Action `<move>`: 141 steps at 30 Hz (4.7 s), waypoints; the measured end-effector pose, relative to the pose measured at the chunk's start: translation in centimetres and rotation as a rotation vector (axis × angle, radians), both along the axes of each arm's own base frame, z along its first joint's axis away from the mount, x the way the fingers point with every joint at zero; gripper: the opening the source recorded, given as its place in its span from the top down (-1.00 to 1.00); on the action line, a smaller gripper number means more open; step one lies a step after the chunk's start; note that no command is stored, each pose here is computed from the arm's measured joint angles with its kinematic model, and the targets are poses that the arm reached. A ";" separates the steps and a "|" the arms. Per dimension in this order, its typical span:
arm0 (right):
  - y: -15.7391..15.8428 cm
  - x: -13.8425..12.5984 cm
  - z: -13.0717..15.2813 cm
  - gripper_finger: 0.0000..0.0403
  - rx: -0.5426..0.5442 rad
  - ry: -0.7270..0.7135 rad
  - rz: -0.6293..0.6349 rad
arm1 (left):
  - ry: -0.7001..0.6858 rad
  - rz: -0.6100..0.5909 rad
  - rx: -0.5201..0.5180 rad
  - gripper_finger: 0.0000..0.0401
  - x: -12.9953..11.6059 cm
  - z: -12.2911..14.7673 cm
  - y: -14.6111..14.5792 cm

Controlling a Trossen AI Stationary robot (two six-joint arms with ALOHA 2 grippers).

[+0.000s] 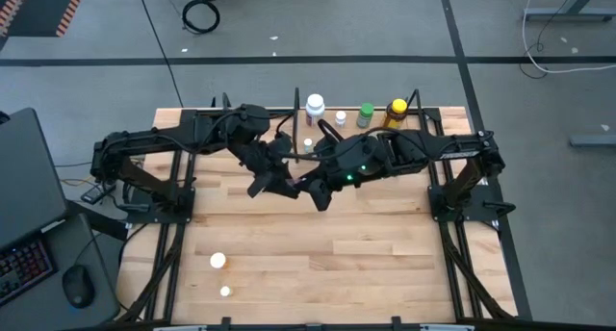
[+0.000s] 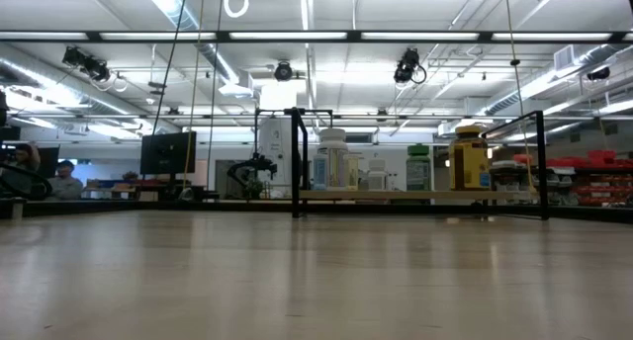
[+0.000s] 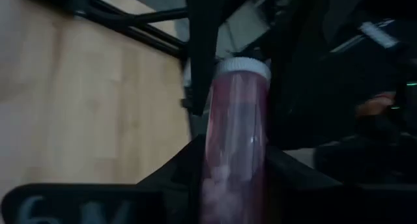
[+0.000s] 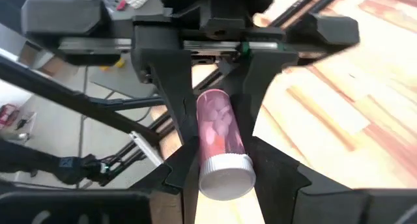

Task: Pick and place medicine bottles onto shelf by color
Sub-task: Put the pink pill bottle on the shelf

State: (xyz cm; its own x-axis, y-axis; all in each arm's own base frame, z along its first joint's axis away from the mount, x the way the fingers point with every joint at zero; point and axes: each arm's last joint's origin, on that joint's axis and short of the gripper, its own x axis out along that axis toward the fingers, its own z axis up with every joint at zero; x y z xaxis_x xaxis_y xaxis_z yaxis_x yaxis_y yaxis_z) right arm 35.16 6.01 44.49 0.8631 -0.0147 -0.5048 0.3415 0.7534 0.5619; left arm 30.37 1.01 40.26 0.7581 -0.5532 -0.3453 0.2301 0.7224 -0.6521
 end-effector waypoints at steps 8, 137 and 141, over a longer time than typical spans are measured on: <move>-2.7 -0.8 -0.7 0.37 0.005 0.124 -0.058 | 0.104 0.052 0.085 0.31 -0.8 -1.2 1.4; -23.2 -13.0 -18.3 0.36 -0.029 1.269 0.056 | 0.229 0.179 0.107 0.08 -1.3 -2.0 2.6; -23.3 -12.8 -18.3 0.36 -0.090 1.253 0.144 | 0.232 0.182 0.102 0.08 -1.3 -2.0 2.6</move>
